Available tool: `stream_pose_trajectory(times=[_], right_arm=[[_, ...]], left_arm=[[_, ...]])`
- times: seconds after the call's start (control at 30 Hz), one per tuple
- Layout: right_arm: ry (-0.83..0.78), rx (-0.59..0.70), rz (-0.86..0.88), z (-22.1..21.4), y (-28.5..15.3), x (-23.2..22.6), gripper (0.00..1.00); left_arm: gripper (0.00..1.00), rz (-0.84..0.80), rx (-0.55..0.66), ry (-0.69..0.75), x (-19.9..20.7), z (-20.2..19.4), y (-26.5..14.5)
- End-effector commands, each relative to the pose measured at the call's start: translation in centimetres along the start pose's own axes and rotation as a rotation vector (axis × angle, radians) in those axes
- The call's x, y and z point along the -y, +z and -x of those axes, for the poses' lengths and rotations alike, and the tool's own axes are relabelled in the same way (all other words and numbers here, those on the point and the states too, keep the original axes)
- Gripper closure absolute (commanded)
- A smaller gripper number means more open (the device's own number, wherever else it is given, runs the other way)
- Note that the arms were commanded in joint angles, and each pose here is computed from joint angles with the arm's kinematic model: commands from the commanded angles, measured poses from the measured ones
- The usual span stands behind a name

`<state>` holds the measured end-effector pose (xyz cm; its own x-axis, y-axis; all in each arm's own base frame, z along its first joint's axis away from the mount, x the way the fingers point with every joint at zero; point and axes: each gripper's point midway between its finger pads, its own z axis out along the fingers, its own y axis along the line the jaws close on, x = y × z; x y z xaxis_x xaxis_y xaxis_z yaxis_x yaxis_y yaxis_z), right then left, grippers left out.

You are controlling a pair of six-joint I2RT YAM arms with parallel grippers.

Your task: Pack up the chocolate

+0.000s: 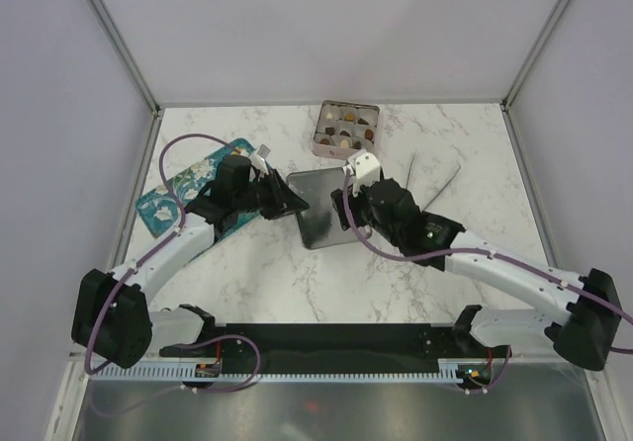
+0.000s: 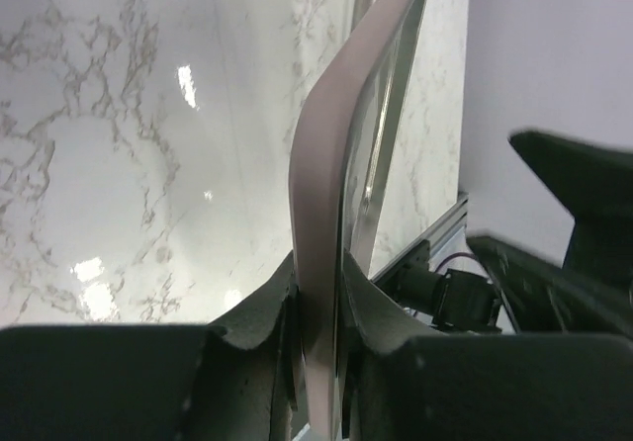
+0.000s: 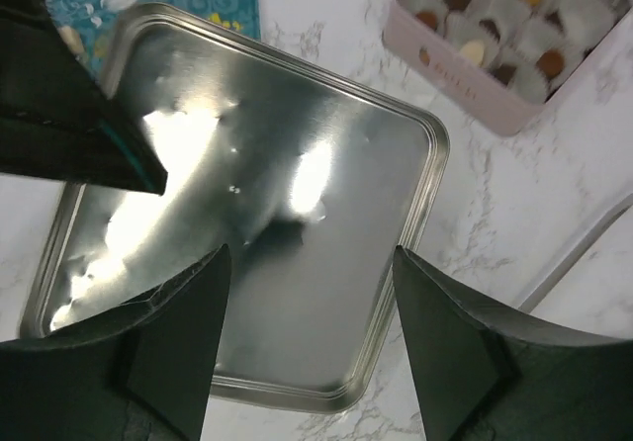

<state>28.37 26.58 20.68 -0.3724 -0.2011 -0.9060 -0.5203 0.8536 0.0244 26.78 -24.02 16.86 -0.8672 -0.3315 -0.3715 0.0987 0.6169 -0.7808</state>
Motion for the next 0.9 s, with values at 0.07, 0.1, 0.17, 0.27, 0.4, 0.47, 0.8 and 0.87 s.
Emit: stream_pose_trajectory(times=[0.07,0.1,0.17,0.27,0.4,0.47,0.8,0.87], right_arm=[[-0.273,0.240,-0.108,4.6,-5.0,-1.5,0.24],[-0.328,0.262,-0.140,4.6,-5.4,-1.6,0.24],[-0.422,0.302,-0.132,4.2,-6.8,-4.2,0.24],[-0.618,0.328,-0.197,2.8,-7.8,-6.4,0.24],[-0.833,0.278,-0.305,1.2,-7.2,-8.3,0.24],[-0.951,0.243,-0.346,-0.1,-6.4,-9.0,0.24],[-1.091,0.235,-0.495,-0.8,-4.2,-9.5,0.31],[-1.130,0.229,-0.514,-1.2,-3.6,-9.6,0.33]], left_arm=[[0.80,-0.132,-0.008,-0.029,4.1,3.3,-0.9],[0.79,-0.133,-0.006,-0.035,4.1,3.8,-0.9],[0.78,-0.153,0.000,-0.029,4.9,4.8,-1.1],[0.78,-0.173,-0.023,-0.024,5.7,5.6,-1.3],[0.78,-0.197,-0.033,-0.029,6.4,6.0,-1.6],[0.78,-0.212,-0.049,-0.031,6.7,5.7,-1.8],[0.79,-0.212,-0.072,-0.040,6.1,4.0,-2.7],[0.79,-0.204,-0.069,-0.049,5.8,3.7,-2.9]])
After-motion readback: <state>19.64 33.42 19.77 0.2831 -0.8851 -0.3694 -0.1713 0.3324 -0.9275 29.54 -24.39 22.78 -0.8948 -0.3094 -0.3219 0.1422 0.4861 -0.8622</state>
